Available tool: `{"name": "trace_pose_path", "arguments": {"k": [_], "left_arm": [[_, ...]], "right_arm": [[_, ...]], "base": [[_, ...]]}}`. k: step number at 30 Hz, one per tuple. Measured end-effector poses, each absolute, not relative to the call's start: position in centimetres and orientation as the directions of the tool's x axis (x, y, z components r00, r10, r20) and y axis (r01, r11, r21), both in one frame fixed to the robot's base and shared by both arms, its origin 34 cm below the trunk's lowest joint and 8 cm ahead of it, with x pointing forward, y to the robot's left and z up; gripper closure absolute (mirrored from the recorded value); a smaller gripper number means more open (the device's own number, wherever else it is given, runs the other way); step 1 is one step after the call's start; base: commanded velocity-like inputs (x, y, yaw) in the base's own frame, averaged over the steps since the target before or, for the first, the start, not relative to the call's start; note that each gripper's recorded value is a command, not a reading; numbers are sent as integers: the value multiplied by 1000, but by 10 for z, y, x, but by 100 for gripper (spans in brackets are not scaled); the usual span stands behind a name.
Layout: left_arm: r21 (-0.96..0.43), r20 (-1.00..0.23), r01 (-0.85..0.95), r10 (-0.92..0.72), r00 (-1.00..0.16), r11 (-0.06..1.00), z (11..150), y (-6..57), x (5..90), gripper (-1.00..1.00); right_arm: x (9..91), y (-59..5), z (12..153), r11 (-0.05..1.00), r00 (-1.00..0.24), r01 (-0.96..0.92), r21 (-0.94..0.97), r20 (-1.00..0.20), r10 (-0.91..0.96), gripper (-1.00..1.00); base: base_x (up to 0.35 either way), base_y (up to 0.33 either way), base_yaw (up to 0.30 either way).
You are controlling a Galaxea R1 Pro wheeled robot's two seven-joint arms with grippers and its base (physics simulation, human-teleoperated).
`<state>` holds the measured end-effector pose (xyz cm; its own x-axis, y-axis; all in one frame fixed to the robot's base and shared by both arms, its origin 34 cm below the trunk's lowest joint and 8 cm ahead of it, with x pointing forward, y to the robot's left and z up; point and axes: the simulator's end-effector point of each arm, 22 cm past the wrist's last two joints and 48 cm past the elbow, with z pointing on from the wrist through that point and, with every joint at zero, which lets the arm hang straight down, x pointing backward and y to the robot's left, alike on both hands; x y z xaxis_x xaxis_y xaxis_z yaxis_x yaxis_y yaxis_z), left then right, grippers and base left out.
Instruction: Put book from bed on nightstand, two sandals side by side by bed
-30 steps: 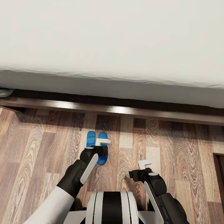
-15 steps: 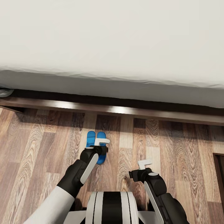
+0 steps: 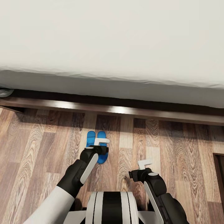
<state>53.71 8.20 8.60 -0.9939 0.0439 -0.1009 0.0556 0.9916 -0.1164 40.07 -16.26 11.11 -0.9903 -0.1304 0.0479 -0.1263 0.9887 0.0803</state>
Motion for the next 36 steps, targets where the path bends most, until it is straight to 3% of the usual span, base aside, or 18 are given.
{"name": "trace_pose_path", "arguments": {"k": [36], "left_arm": [[-82, -251, 40, 18, -968, 996, 140, 88, 595, -100]], "right_arm": [[400, -156, 112, 986, -989, -134, 95, 46, -139, -100]], "base": [[0, 0, 0]]}}
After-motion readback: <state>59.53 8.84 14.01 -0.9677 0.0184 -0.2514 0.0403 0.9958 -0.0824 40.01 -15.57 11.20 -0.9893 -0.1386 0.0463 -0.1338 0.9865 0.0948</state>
